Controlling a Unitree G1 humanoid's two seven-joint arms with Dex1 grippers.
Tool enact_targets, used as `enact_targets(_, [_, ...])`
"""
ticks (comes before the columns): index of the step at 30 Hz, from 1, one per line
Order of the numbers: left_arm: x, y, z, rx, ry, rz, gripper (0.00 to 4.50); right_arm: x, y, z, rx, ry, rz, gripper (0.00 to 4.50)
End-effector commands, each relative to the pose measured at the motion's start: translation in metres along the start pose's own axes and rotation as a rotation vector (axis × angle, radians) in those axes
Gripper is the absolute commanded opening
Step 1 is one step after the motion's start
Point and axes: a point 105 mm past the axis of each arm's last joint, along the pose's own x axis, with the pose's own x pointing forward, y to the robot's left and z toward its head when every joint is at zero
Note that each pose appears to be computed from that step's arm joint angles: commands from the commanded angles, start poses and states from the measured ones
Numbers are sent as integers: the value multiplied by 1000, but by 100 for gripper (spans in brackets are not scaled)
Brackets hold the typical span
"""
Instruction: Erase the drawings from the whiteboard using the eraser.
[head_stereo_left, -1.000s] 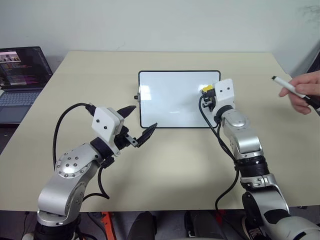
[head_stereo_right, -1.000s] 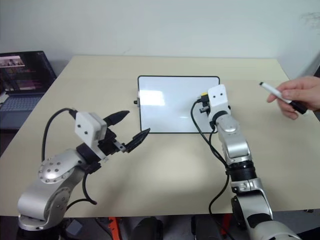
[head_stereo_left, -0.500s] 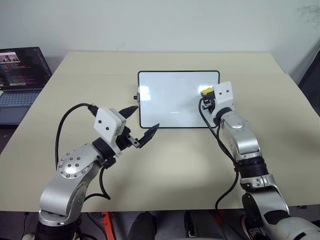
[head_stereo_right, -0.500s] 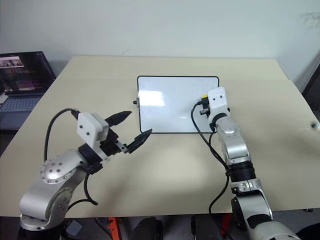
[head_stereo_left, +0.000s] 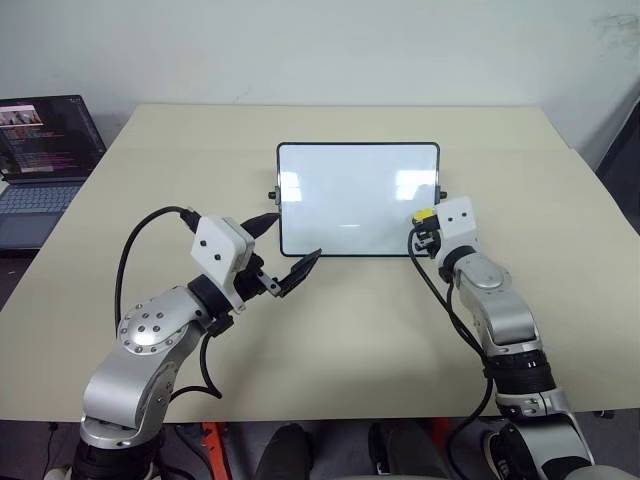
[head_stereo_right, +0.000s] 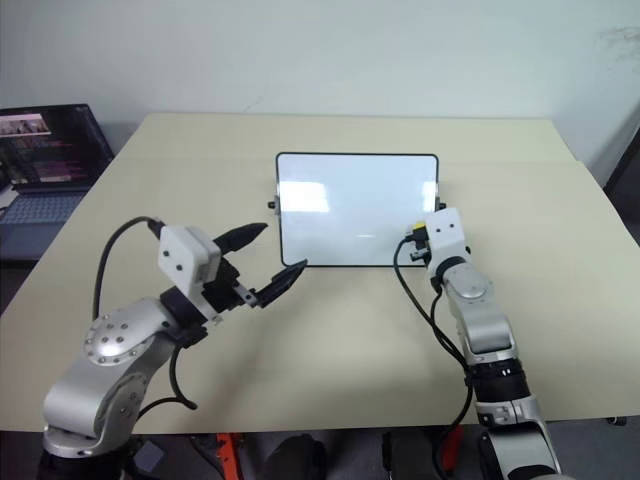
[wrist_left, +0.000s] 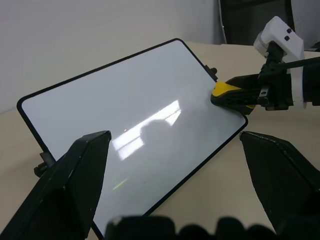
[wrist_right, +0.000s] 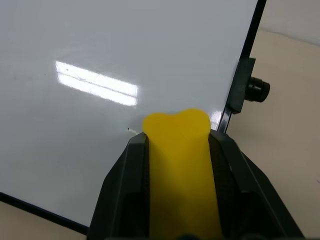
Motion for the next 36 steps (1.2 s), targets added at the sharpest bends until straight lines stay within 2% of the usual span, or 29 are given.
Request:
enact_targets(1, [1,-1,12,35,-46,-10,450,-8,-13,9,4,-20,-43,128])
enact_targets(8, [1,1,10,39,-40,-16,450,-28,-29,29,12,-73,-91,128])
enact_targets(13, [1,2,9,39,-37,-9,450,-39,-41,33,5,-82,-123,128])
enact_targets(19, [-5,7,-6,44,18,103,450,-61,-59,13,-4,-41,-191,128])
enact_targets(26, [-11,5,-19,-4,37,216,450,-84,-61,-21,33,25,-228,128])
enact_targets(36, [-4,2,-18,-1,33,164,450,-62,-57,-20,70,35,-191,128])
